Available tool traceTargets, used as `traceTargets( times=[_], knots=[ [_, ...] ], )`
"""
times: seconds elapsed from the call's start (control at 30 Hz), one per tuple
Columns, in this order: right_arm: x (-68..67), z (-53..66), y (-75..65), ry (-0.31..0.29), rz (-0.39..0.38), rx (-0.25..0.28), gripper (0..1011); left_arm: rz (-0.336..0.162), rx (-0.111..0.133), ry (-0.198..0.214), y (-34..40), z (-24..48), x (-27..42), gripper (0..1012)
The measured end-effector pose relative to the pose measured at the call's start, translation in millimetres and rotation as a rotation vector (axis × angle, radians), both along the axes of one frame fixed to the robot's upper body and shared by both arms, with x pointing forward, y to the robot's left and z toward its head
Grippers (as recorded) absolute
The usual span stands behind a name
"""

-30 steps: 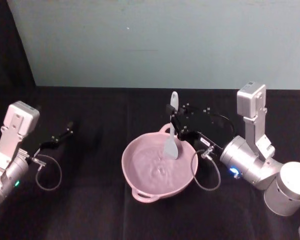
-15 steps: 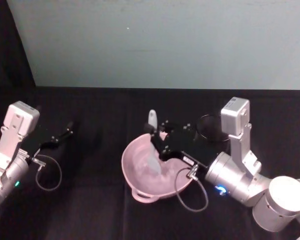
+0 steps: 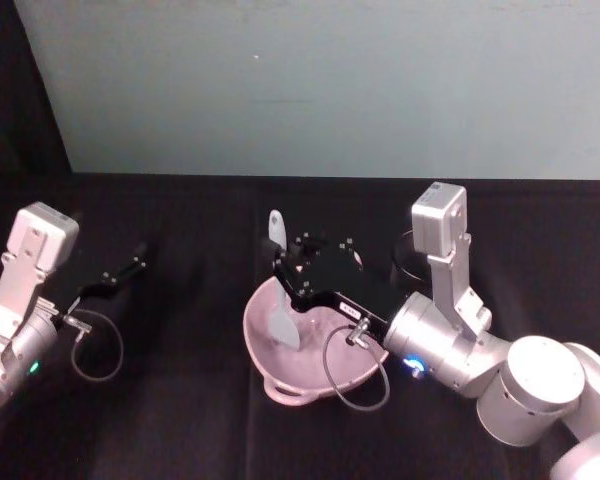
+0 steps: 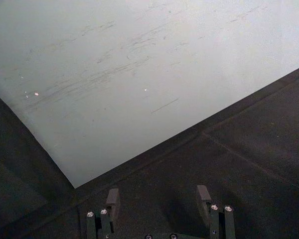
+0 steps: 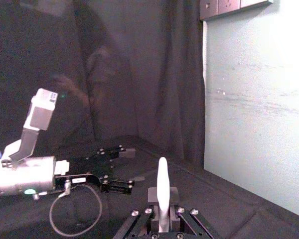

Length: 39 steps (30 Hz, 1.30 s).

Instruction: Use the one hand to pick up the spoon and stir the clear water in the bowl.

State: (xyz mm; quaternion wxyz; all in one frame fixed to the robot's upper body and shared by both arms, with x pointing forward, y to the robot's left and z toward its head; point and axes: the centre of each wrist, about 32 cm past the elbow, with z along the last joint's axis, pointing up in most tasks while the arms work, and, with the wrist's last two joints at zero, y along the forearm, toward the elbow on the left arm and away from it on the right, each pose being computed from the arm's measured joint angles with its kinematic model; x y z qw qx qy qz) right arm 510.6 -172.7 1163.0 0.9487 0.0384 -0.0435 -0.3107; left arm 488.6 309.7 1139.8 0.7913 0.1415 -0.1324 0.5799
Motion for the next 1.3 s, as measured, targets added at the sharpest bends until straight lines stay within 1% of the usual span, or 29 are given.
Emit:
traceTargets(
  times=[0.17,0.2,0.27,0.4,0.5,0.6,0.73,0.87,1.0,1.1,1.23,1.3],
  knots=[
    [10.7,-1.4,-1.7,0.007,-0.020,0.005,120,0.000,0.000,0.000,0.0,0.1,0.0,1005],
    [14.5,-1.7,-4.6,0.009,-0.034,0.007,120,0.000,0.000,0.000,0.0,0.0,0.0,1005],
    [17.6,-2.6,-8.3,0.013,-0.052,0.008,120,0.000,0.000,0.000,0.0,0.0,0.0,1005],
    [24.0,-0.9,-22.0,0.007,-0.104,0.013,120,0.000,0.000,0.000,0.0,0.0,0.0,1005],
    [25.7,0.5,-30.3,0.003,-0.129,0.013,120,0.000,0.000,0.000,0.0,0.0,0.0,1005],
    [25.7,1.3,-35.4,0.001,-0.143,0.013,120,0.000,0.000,0.000,0.0,0.0,0.0,1005],
    [24.1,2.0,-42.0,-0.002,-0.157,0.014,120,0.000,0.000,0.000,0.0,0.0,0.0,1005],
    [21.4,2.3,-44.7,-0.004,-0.161,0.015,120,0.000,0.000,0.000,0.0,0.0,0.0,1005],
    [14.8,2.8,-47.1,-0.007,-0.156,0.008,120,0.000,0.000,0.000,0.0,0.0,0.0,1005],
    [6.9,2.6,-45.8,-0.006,-0.139,0.003,120,0.000,0.000,0.000,0.0,0.0,0.0,1005],
    [-0.4,2.4,-42.2,-0.004,-0.112,-0.001,120,0.000,0.000,0.000,0.0,0.0,0.0,1005],
    [-6.0,2.5,-37.6,-0.004,-0.086,-0.002,120,0.000,0.000,0.000,0.0,0.0,0.0,1005]
  ],
)
